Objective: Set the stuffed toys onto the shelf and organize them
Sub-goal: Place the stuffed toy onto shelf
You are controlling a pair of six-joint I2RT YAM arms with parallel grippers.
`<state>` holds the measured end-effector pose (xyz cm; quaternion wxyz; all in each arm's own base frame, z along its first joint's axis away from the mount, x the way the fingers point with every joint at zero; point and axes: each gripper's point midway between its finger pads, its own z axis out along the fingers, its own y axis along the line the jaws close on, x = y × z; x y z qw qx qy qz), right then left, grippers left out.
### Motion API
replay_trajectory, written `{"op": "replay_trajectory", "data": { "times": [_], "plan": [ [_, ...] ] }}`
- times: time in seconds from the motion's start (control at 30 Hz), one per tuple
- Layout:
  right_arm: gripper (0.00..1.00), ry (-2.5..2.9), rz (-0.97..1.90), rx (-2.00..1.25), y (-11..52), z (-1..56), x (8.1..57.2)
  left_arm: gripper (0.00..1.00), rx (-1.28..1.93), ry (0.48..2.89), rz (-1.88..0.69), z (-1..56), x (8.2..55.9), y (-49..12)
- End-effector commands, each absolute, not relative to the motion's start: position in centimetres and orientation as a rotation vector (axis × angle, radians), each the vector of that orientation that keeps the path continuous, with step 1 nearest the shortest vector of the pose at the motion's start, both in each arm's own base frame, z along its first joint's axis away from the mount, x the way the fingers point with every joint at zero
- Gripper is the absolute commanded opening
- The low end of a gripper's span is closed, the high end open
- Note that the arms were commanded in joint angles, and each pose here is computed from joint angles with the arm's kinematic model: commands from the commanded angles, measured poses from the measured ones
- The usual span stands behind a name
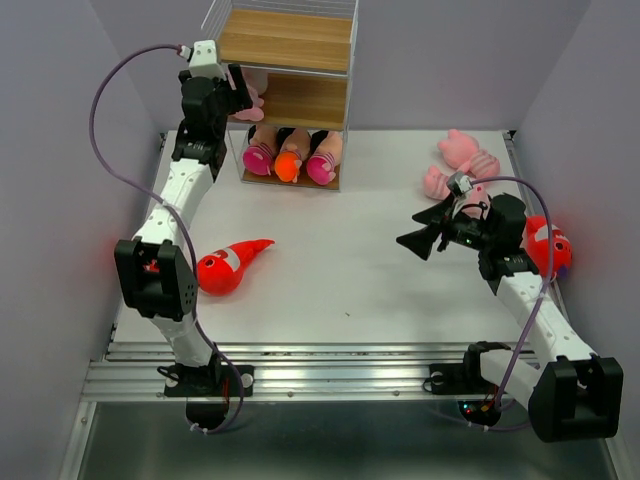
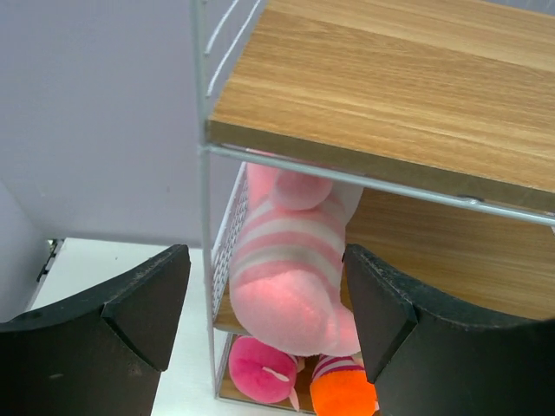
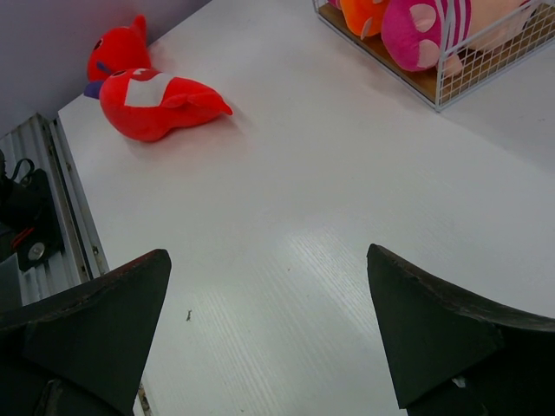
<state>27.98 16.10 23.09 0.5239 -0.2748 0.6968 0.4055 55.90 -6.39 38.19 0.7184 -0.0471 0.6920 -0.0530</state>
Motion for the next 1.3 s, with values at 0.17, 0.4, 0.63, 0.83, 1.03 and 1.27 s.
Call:
{"op": "replay_trajectory", "data": {
  "times": [0.17, 0.4, 0.63, 0.83, 1.03, 1.27],
  "plan": [
    [1.00, 1.624, 0.947, -0.689, 16.0, 23.7, 28.0, 0.83, -0.209, 1.485, -0.183, 40.9, 52.4, -5.4],
    [1.00, 1.622, 0.949, -0.689, 16.0, 23.8, 27.9, 0.82, -0.188, 1.514, -0.303, 40.5, 51.2, -7.2],
    [1.00, 1.623, 0.948, -0.690, 16.0, 23.7, 27.9, 0.82, -0.215, 1.557, -0.302, 39.0, 52.6, -7.2],
    [1.00, 1.620, 0.947, -0.691, 16.0, 23.8, 27.9, 0.80, -0.258, 1.591, -0.308, 37.7, 54.2, -7.3],
    [1.00, 1.620, 0.946, -0.692, 16.0, 23.9, 27.9, 0.70, -0.267, 1.595, -0.313, 37.5, 55.3, -7.5],
    [1.00, 1.621, 0.945, -0.691, 16.0, 23.8, 27.9, 0.41, -0.274, 1.585, -0.294, 37.9, 56.0, -7.2]
  ]
}}
